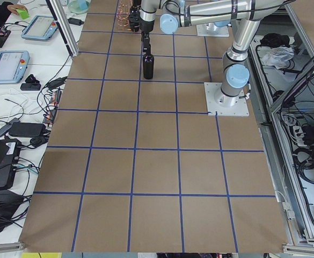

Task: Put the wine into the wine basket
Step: 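Open the left gripper and withdraw it while the right arm swings toward the bottle, then lower the right gripper over the standing bottle and grasp its neck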

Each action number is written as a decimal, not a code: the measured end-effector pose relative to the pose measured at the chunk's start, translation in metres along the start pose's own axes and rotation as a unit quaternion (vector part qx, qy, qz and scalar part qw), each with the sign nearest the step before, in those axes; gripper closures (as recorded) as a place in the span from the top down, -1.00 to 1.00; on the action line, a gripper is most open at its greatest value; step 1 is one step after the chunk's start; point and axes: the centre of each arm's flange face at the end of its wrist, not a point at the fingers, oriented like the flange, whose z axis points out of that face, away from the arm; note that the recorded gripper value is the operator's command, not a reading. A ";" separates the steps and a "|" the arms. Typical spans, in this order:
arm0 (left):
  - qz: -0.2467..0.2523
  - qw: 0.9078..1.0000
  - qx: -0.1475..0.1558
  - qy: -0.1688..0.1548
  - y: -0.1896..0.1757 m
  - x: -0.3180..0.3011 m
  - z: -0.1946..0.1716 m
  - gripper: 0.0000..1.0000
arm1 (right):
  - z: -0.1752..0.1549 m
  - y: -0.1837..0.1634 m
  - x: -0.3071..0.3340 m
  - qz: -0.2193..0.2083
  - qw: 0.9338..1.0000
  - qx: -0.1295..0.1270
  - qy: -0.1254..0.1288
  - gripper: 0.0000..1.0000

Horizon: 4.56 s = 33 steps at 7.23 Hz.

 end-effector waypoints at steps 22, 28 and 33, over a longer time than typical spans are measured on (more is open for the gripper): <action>-0.001 1.000 -0.019 -0.025 -0.075 -0.198 -0.074 1.00 | 0.151 0.031 -0.392 0.127 0.990 0.054 -0.043 0.59; -0.001 0.999 -0.025 -0.026 -0.079 -0.201 -0.065 1.00 | 0.147 0.027 -0.390 0.128 0.989 0.057 -0.054 0.32; -0.001 0.999 -0.026 -0.026 -0.080 -0.202 -0.064 1.00 | 0.147 0.029 -0.393 0.129 0.989 0.046 -0.065 -0.55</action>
